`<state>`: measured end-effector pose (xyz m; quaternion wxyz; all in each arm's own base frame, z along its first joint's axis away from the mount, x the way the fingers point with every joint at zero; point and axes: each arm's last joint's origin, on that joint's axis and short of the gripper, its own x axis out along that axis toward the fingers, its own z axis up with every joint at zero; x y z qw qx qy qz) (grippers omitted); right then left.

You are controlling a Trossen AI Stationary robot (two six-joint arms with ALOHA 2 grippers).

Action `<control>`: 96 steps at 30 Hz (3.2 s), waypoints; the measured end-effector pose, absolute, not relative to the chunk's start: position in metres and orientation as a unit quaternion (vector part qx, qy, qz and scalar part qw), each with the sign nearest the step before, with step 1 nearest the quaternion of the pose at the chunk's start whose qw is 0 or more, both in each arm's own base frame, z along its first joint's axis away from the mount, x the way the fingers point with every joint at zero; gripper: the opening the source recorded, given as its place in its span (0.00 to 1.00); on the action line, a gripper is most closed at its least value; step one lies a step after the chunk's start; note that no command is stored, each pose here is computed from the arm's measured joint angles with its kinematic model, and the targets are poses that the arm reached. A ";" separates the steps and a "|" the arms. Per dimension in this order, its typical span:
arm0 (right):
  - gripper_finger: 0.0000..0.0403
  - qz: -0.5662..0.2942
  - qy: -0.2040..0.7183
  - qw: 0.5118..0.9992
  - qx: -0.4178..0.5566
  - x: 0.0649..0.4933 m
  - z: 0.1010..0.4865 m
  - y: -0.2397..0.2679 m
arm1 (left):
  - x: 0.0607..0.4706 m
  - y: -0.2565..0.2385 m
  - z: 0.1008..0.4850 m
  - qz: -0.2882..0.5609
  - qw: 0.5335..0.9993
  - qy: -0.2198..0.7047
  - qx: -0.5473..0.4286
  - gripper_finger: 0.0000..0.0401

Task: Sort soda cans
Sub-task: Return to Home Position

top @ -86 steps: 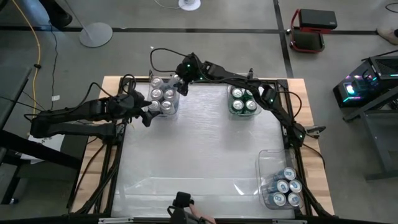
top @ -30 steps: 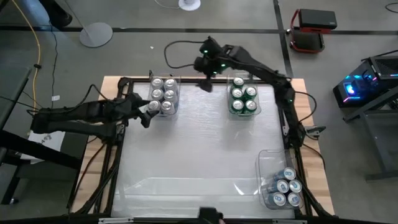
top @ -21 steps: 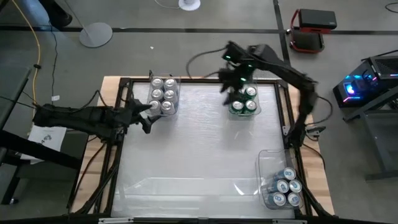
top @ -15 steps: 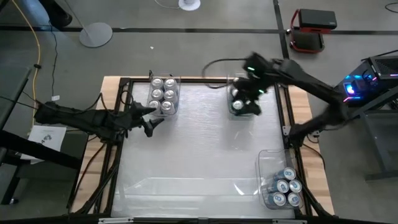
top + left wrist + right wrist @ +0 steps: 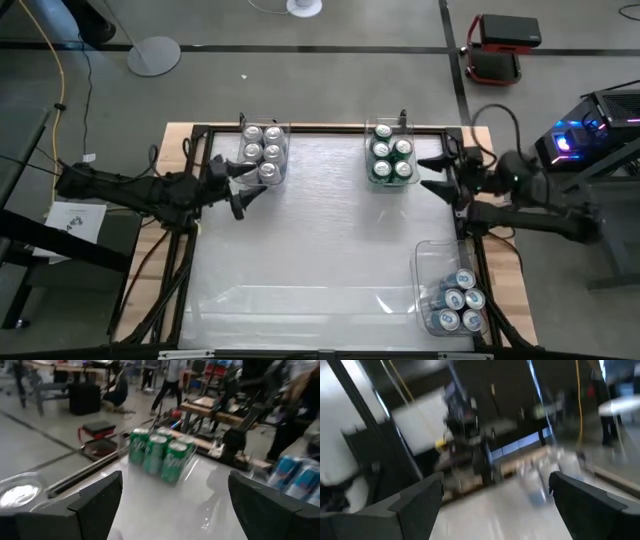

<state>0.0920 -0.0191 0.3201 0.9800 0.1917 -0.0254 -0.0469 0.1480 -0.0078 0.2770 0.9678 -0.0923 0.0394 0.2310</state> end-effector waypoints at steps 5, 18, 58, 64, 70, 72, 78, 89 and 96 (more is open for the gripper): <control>0.87 -0.036 -0.091 0.980 0.175 0.098 0.271 -0.020 | 0.150 -0.005 0.282 0.212 0.973 0.022 -0.085 0.85; 0.87 -0.044 -0.148 0.983 0.101 0.110 0.209 -0.023 | 0.149 0.009 0.277 0.254 0.964 0.027 -0.073 0.85; 0.87 -0.120 0.015 0.961 0.248 0.115 0.160 -0.015 | 0.097 0.009 0.201 0.117 0.985 -0.117 -0.048 0.85; 0.87 -0.102 0.027 0.968 0.228 0.115 0.159 -0.014 | 0.099 0.009 0.192 0.115 0.987 -0.103 -0.044 0.85; 0.87 -0.097 0.011 0.981 0.168 0.115 0.164 -0.014 | 0.098 0.010 0.184 0.125 0.990 -0.065 -0.031 0.85; 0.87 -0.098 0.004 0.981 0.165 0.115 0.165 -0.014 | 0.097 0.010 0.183 0.124 0.990 -0.060 -0.033 0.85; 0.87 -0.082 0.004 0.985 0.154 0.115 0.166 -0.013 | 0.095 0.008 0.179 0.102 0.993 -0.045 -0.045 0.85; 0.87 -0.038 0.011 0.993 0.109 0.116 0.166 -0.007 | 0.099 0.007 0.166 0.081 0.995 -0.002 -0.059 0.85; 0.87 -0.003 -0.018 0.996 0.090 0.116 0.172 0.000 | 0.101 0.007 0.164 0.084 0.995 0.015 -0.059 0.85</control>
